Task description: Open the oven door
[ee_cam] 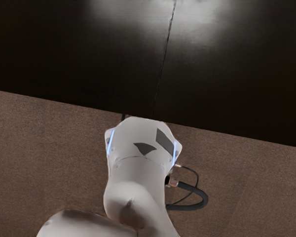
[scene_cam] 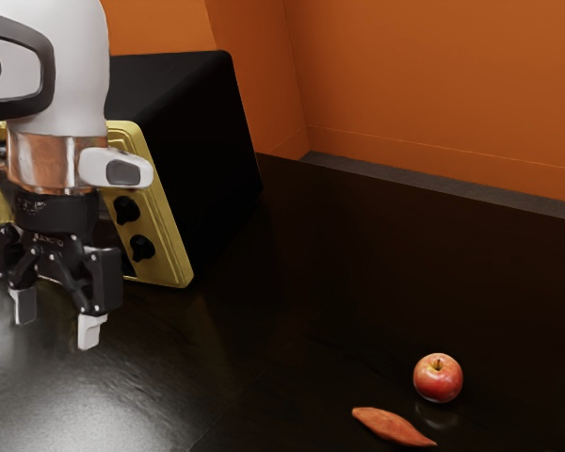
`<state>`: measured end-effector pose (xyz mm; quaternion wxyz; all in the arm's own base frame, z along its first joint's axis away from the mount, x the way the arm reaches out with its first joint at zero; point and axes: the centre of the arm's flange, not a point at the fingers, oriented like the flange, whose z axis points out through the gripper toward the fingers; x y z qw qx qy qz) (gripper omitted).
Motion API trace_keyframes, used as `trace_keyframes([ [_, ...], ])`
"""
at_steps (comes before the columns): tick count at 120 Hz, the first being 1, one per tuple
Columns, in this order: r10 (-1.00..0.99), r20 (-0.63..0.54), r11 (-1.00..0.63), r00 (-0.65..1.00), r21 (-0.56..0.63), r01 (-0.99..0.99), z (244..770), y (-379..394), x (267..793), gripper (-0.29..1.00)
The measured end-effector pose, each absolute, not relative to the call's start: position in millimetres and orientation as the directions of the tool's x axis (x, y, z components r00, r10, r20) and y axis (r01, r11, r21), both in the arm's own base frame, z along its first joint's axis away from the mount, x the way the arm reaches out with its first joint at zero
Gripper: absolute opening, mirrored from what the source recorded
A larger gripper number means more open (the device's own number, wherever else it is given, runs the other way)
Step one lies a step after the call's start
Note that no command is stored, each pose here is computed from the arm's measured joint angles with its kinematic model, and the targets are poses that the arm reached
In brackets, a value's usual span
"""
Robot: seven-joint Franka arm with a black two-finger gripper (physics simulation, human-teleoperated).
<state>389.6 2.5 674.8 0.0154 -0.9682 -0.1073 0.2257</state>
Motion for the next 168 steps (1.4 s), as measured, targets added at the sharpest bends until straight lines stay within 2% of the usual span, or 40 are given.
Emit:
trace_keyframes([
  [16, 0.376, -0.238, -0.926, 0.896, -0.066, 0.371, 683.3, 10.5, 416.4, 0.70],
  [26, 0.487, -0.151, -0.872, 0.860, -0.132, 0.471, 676.5, 21.8, 436.0, 0.70],
  [32, 0.540, -0.074, -0.839, 0.838, -0.133, 0.528, 692.4, 29.8, 436.7, 0.70],
  [40, 0.659, 0.026, -0.749, 0.752, -0.071, 0.659, 710.6, 80.4, 398.9, 0.70],
  [46, 0.762, 0.096, -0.641, 0.640, -0.023, 0.767, 692.2, 126.0, 355.2, 0.70],
  [51, 0.826, 0.144, -0.555, 0.545, 0.036, 0.831, 678.3, 157.9, 345.2, 0.70],
  [66, 0.947, 0.146, -0.319, 0.286, 0.328, 0.889, 662.8, 214.4, 370.2, 0.70],
  [89, 0.980, 0.201, -0.108, -0.003, 0.542, 0.834, 683.7, 281.3, 392.8, 0.70],
  [106, 0.972, 0.199, -0.020, -0.128, 0.608, 0.794, 688.0, 302.9, 376.0, 0.70],
  [168, 0.946, 0.132, 0.142, -0.297, 0.654, 0.743, 668.5, 344.2, 410.2, 0.70],
])
